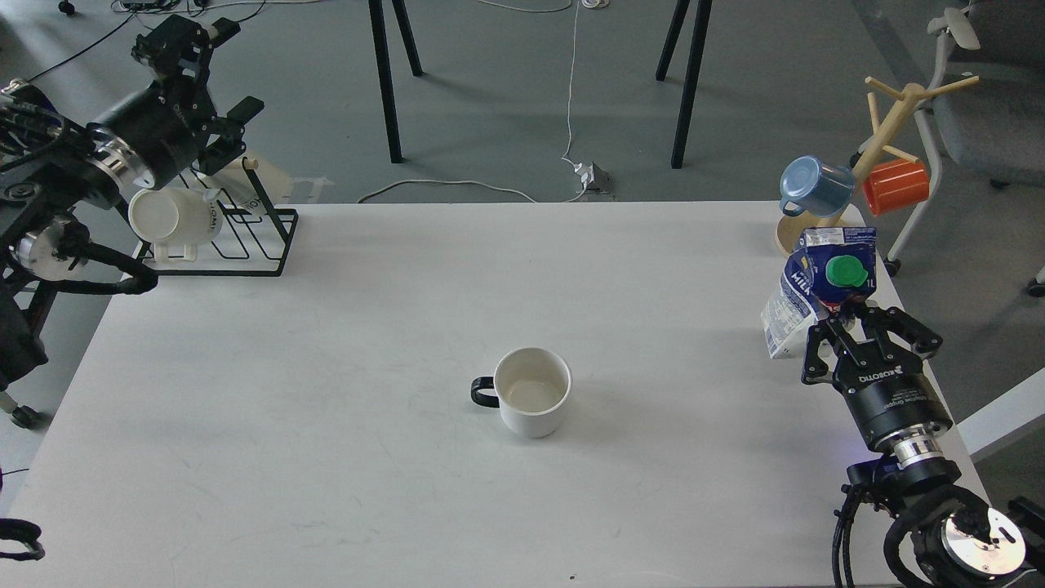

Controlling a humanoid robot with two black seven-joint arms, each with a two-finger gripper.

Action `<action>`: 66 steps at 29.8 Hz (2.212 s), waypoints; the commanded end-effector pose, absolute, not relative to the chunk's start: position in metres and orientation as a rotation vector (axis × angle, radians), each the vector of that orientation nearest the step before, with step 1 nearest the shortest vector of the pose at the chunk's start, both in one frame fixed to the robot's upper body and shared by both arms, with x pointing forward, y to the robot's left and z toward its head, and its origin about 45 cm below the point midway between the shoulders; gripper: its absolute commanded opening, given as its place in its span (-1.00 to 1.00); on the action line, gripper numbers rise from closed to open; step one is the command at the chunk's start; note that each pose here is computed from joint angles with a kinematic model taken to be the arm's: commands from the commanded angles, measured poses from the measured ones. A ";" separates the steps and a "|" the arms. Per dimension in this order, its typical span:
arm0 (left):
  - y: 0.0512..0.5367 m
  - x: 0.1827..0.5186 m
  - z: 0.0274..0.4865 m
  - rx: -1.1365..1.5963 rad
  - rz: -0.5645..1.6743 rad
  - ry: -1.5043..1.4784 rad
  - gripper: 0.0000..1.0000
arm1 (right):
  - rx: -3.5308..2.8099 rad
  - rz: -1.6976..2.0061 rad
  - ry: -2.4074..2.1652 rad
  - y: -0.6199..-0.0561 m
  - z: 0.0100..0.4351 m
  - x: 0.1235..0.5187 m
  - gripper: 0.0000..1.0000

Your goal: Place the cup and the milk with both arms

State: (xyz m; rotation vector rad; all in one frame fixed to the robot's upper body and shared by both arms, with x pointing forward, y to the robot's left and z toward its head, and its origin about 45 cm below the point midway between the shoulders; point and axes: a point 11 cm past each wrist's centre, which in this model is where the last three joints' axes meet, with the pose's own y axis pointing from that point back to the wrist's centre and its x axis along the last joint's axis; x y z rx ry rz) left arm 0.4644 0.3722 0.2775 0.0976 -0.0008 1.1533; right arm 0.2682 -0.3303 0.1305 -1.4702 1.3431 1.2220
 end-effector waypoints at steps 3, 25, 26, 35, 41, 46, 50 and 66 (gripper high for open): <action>0.374 0.464 0.278 0.101 1.156 -0.003 0.99 | -1.615 1.301 1.179 -0.255 0.130 0.264 -0.39; 0.372 0.464 0.276 0.103 1.153 0.002 0.99 | -1.658 1.507 1.070 -0.146 0.081 0.232 -0.33; 0.372 0.464 0.276 0.102 1.154 0.003 0.99 | -1.654 1.509 1.064 -0.144 0.081 0.232 -0.31; 0.369 0.463 0.272 0.122 1.140 0.003 0.99 | -1.649 1.510 1.059 -0.142 0.082 0.232 0.38; 0.368 0.463 0.271 0.120 1.138 0.005 0.99 | -1.644 1.516 1.072 -0.144 0.079 0.228 0.96; 0.369 0.463 0.272 0.122 1.140 0.003 0.99 | -1.650 1.534 1.064 -0.140 0.077 0.223 0.96; 0.371 0.463 0.272 0.124 1.143 0.001 0.99 | -1.649 1.556 1.071 -0.142 0.074 0.213 0.96; 0.382 0.464 0.278 0.013 1.196 0.067 0.99 | -1.799 1.284 1.285 -0.280 0.122 0.222 0.96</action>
